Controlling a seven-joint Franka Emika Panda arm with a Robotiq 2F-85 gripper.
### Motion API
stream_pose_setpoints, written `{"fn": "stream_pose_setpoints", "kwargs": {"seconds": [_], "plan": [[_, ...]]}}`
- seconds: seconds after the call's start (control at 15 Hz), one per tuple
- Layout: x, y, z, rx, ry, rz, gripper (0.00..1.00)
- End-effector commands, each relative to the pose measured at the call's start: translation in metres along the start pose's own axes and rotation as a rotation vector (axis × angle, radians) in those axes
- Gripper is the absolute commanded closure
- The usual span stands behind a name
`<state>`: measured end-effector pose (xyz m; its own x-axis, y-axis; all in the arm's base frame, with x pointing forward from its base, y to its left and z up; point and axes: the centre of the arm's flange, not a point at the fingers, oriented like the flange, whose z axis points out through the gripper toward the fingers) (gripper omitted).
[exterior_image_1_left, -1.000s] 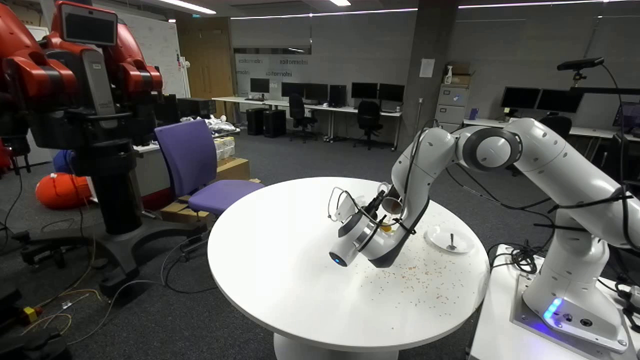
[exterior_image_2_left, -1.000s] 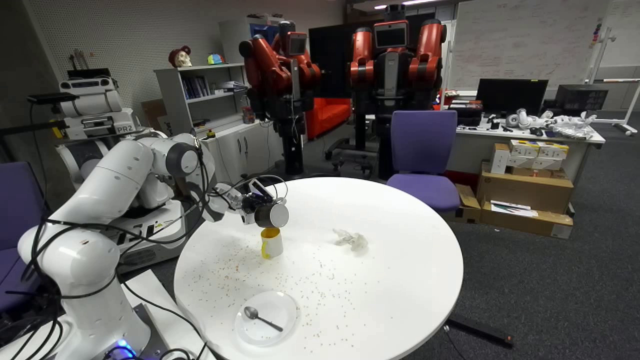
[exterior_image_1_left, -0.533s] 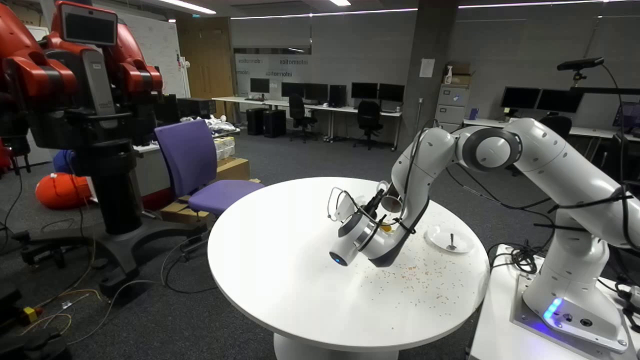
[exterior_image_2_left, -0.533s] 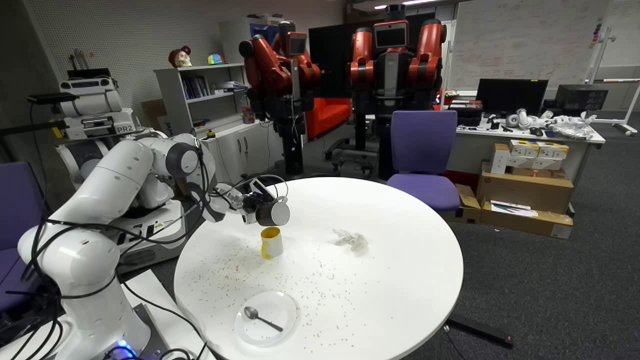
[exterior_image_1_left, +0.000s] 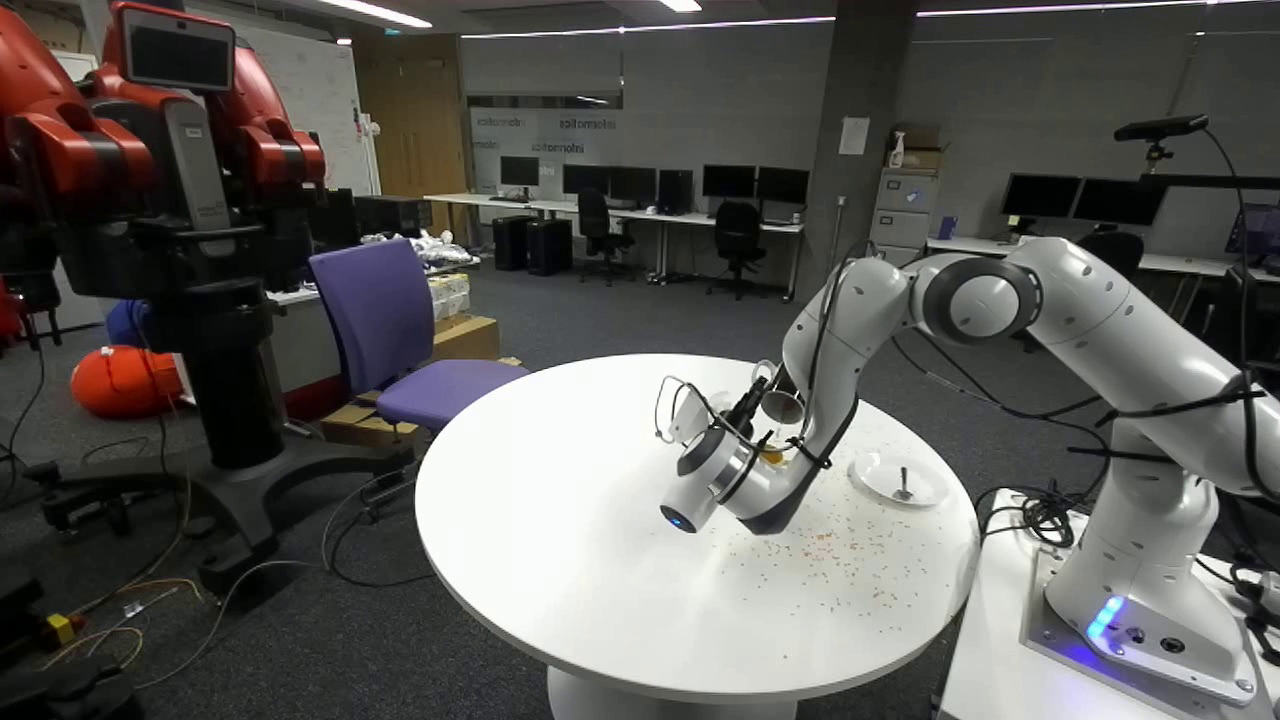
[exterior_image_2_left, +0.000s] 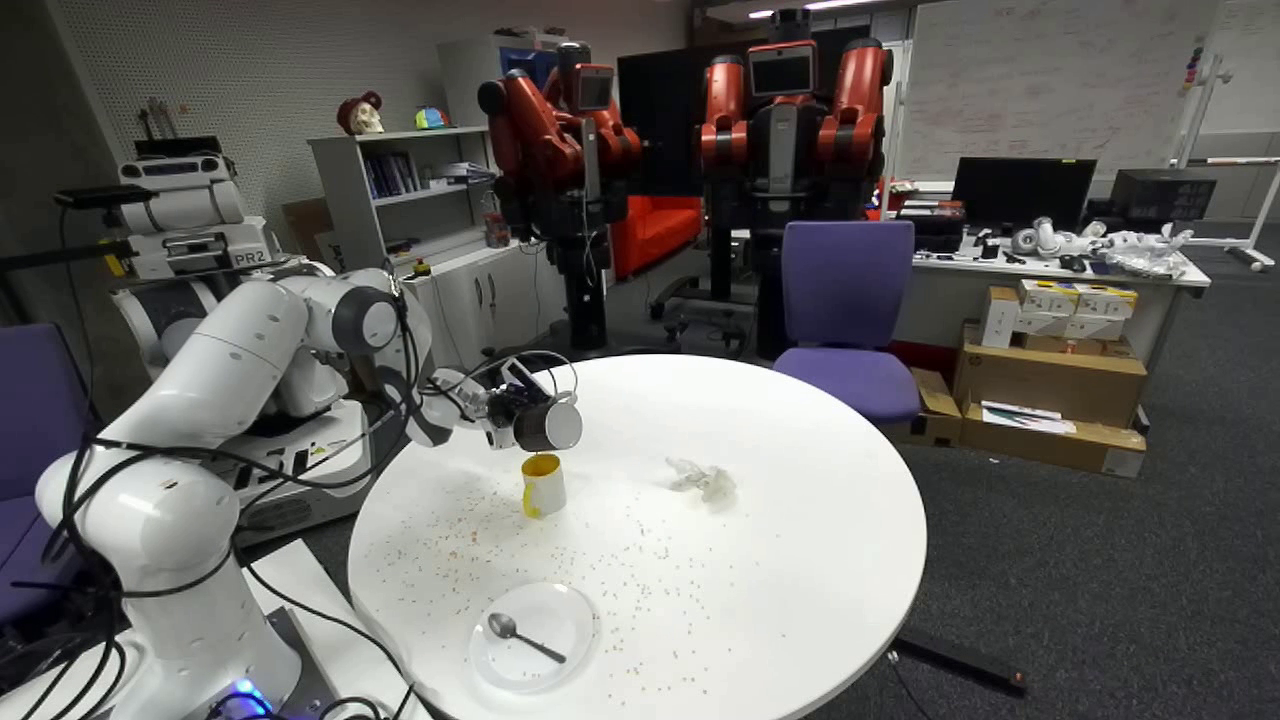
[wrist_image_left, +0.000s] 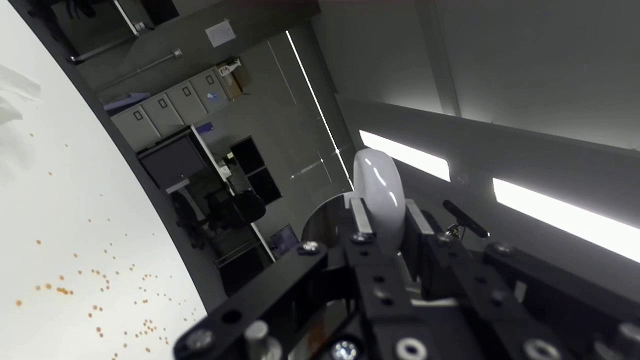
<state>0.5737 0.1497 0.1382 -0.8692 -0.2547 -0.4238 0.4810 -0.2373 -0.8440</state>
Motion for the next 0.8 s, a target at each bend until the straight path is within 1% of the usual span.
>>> {"fn": "stream_pose_setpoints", "kwargs": {"seconds": [0.0,0.53,0.73], "plan": [[-0.0062,-0.0091,0.0052,0.067,-0.043,-0.033,0.95],[-0.0084,-0.0075,0.0031,0.075,-0.081,-0.034,0.95],[-0.0109,-0.0083,0.0027,0.075,-0.072,-0.02,0.95]]}}
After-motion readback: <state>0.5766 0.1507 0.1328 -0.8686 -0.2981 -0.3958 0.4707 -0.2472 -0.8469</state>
